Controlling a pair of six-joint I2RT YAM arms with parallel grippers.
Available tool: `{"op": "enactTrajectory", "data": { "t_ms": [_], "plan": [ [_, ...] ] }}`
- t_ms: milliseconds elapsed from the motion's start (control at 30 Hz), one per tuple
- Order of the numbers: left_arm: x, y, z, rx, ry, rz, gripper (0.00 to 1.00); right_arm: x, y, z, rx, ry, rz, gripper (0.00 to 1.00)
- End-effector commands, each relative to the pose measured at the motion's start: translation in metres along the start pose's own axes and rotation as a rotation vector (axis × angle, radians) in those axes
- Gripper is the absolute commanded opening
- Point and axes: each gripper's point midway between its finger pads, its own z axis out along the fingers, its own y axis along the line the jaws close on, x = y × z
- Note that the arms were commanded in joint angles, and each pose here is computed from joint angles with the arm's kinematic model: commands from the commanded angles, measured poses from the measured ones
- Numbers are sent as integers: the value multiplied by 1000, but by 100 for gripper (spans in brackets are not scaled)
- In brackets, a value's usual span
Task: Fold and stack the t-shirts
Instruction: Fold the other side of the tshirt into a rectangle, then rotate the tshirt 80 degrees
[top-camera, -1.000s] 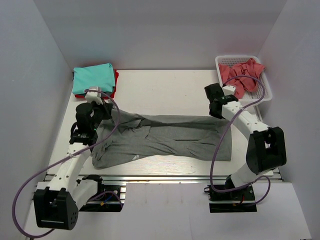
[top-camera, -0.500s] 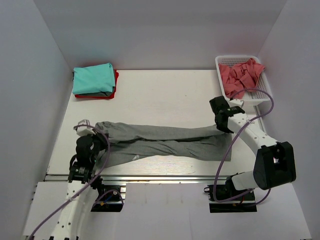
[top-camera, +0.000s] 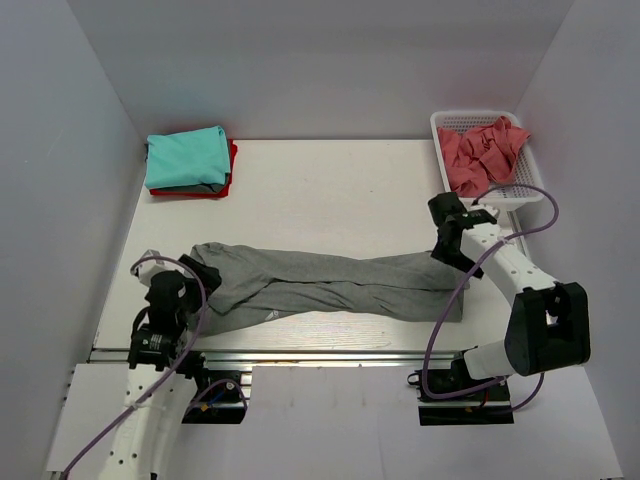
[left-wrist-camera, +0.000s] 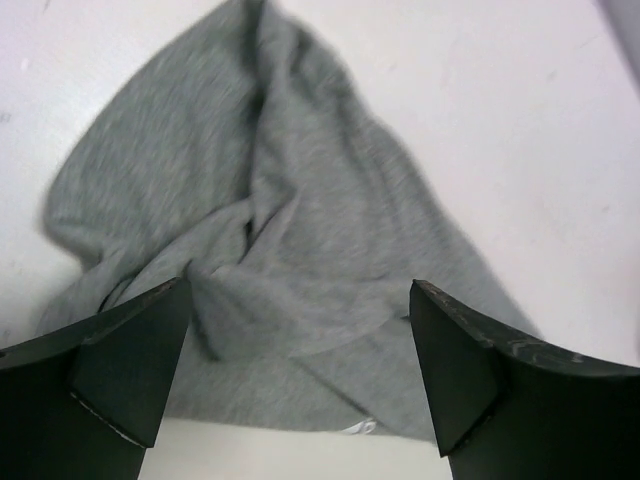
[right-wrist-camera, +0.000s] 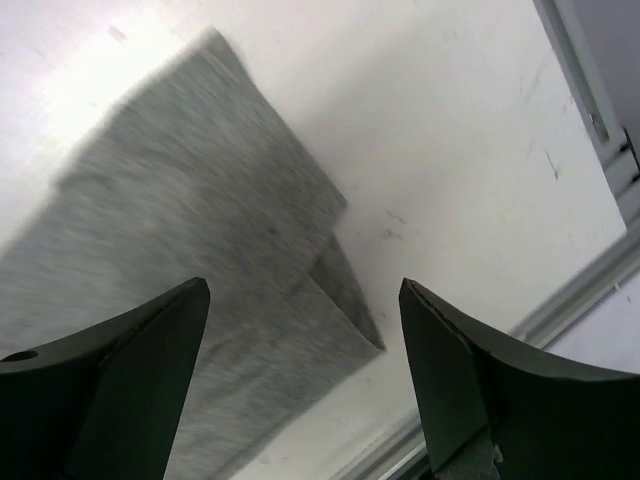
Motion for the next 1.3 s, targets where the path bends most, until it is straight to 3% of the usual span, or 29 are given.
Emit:
{"op": "enactTrajectory", "data": {
  "t_ms": [0,67,200,233,300,333,433,667,867,1033,1267],
  "plan": [
    [-39,-32,-3,68,-98,20,100,-42,15,-15,-72,-96,45,83],
    [-51,-56,-1,140,-111,40,100,-45,22,-17,-106,-97,27,81],
    [-39,-90,28,269,-19,197,100,-50,50,-9,-231,-93,5,72],
    [-23,-98,41,289,76,209,100,-47,54,-7,-252,-81,-19,65],
    [-12,-111,56,352,132,253,100,-32,72,2,-335,-17,-69,63],
    [12,-106,71,345,241,256,100,-34,80,4,-367,-22,-64,61],
    [31,-104,89,351,315,255,100,-7,90,23,-381,91,-85,61],
    [62,-74,115,280,402,218,100,2,71,74,-273,206,42,54],
    [88,-42,122,186,459,166,100,-5,39,99,-209,234,149,64],
    [94,-24,130,107,484,179,100,-24,39,91,-323,185,178,84],
    [80,-65,170,184,521,258,100,-57,60,42,-555,14,89,90]
  ]
}}
